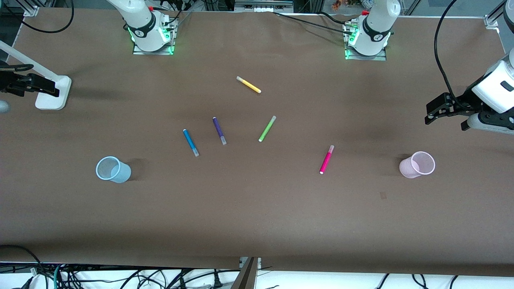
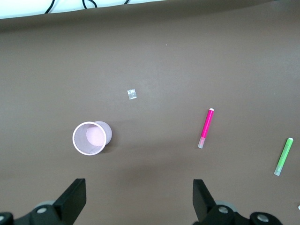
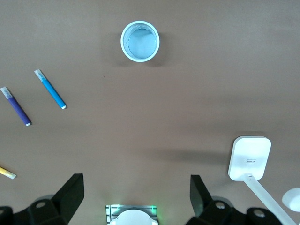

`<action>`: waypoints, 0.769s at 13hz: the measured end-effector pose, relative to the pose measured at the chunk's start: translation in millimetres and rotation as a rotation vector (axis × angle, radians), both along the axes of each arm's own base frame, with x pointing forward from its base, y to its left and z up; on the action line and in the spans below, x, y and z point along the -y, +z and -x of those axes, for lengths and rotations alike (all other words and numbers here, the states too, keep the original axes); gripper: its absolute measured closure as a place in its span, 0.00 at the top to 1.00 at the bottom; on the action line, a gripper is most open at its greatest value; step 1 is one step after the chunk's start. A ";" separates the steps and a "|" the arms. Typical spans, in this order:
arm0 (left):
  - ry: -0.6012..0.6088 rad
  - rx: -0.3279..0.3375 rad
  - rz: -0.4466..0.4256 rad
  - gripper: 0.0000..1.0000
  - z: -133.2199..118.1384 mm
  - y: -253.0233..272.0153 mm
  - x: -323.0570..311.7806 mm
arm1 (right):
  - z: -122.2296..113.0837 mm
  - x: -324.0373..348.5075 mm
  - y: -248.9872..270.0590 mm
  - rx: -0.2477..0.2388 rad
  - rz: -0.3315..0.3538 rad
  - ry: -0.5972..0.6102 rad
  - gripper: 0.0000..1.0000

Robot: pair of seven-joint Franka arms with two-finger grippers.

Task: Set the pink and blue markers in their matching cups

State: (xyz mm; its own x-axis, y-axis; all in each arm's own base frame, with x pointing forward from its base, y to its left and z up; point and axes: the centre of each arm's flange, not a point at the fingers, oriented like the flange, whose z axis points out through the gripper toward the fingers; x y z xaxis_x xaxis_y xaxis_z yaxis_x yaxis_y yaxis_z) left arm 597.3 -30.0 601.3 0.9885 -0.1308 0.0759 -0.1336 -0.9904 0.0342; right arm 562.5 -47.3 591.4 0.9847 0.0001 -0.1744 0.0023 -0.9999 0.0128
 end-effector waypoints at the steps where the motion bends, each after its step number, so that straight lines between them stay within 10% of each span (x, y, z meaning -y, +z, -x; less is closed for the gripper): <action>1: 0.000 0.000 0.000 1.00 0.0 0.0 0.0 | 0.0 0.0 0.0 0.000 0.000 0.000 1.00; 10: -0.002 -0.002 0.001 1.00 -2.0 -3.3 1.5 | -2.3 -9.9 -3.3 -0.006 0.000 0.019 1.00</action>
State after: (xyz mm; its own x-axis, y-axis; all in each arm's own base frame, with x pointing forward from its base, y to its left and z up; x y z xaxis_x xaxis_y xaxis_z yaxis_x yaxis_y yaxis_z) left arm 599.3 -31.5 597.9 0.9883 -0.1331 0.0743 -0.1360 -0.9901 0.0350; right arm 564.7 -37.5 588.1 0.9834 0.0192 -0.1802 0.0217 -0.9997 0.0123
